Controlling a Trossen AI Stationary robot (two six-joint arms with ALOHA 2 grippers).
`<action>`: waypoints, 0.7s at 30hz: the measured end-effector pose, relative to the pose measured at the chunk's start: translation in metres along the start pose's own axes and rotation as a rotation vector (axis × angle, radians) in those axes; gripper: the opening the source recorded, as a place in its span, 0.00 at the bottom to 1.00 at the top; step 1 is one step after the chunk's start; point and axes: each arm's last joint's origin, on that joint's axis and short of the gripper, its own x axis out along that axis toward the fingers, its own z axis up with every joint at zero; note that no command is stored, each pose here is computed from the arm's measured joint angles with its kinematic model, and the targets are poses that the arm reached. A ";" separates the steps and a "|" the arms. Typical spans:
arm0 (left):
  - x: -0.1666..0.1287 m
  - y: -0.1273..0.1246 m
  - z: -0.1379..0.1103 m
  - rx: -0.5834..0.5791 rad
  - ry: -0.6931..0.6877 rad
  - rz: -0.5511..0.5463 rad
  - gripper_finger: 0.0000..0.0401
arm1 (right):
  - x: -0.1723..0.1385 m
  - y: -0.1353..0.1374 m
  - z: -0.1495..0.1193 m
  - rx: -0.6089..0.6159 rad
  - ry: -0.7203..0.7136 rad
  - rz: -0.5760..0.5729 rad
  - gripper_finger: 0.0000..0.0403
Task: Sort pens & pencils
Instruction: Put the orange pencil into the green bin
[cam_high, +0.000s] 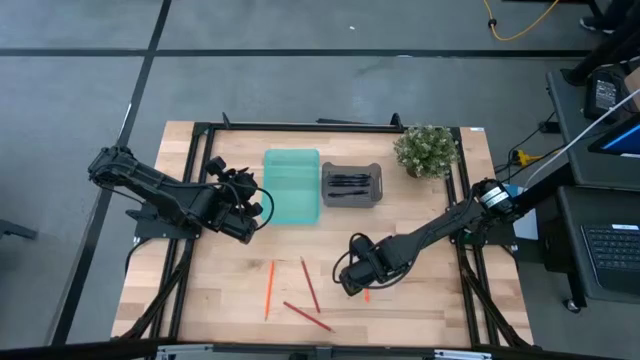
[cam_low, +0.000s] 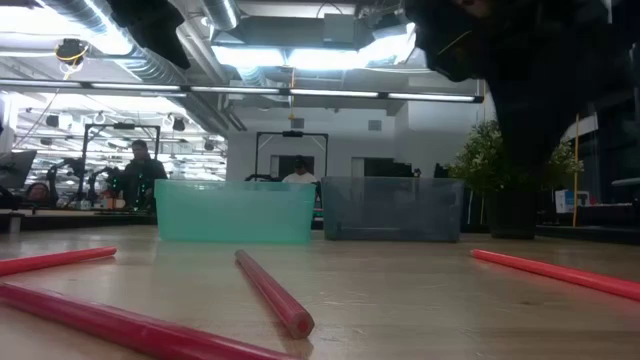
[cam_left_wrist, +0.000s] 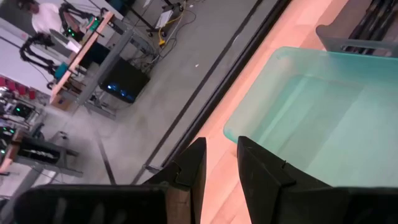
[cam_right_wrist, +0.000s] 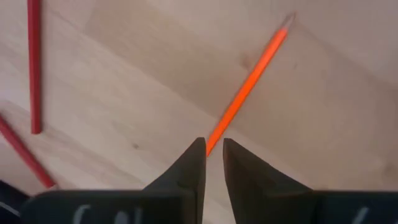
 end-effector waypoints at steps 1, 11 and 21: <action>0.000 0.000 0.000 0.010 0.000 0.000 0.21 | 0.000 0.000 -0.002 0.021 0.001 0.003 0.14; 0.000 0.001 0.000 0.074 -0.010 0.012 0.21 | 0.000 0.008 -0.006 0.162 0.004 0.071 0.22; 0.000 0.003 -0.001 0.107 -0.028 0.048 0.21 | 0.023 0.010 -0.008 0.215 0.027 0.004 0.33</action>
